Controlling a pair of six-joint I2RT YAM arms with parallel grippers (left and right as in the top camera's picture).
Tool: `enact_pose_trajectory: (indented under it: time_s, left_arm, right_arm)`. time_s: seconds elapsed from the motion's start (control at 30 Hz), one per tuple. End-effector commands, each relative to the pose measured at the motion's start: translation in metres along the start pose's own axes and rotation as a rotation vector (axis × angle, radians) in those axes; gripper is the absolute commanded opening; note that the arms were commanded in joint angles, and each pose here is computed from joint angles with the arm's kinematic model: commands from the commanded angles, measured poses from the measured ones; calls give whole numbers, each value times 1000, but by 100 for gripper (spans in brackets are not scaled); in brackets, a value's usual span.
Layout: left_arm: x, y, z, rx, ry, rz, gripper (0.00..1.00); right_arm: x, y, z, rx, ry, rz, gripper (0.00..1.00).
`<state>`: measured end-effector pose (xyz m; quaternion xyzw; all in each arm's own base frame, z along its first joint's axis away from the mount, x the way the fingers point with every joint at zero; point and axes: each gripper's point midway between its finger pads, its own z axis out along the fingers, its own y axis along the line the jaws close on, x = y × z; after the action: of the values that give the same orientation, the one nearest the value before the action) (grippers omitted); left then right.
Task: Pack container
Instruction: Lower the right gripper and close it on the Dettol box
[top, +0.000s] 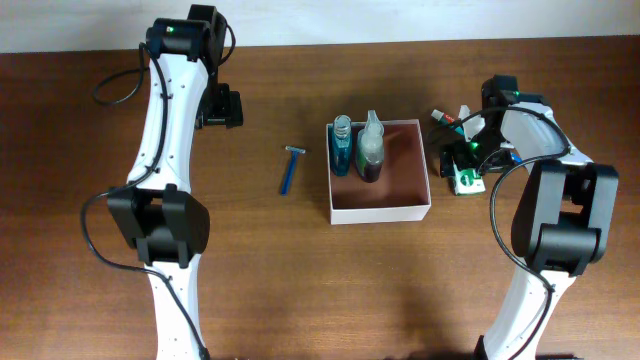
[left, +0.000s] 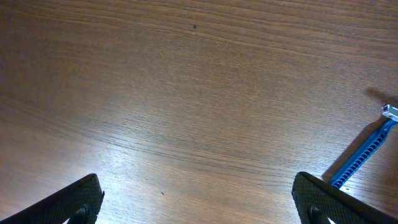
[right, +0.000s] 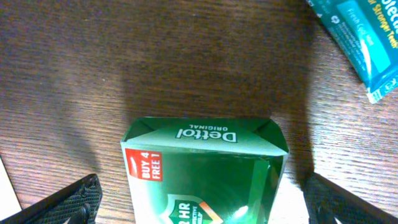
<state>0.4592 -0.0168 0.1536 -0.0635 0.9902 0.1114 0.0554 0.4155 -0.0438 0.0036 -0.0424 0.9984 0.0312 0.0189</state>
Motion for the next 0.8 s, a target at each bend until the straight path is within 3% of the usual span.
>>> enact_pose_trajectory:
  time_s: [0.0,0.63,0.77]
  left_arm:
    - [1,2,-3,0,-2,9,99]
    - [1,2,-3,0,-2,9,99]
    - [1,2,-3,0,-1,10,99]
  right_arm:
    - [10,-6,14,35,51,8,99]
    - [11,-12,16,70,59,7,100]
    - [10,-12,16,70,57,7,85]
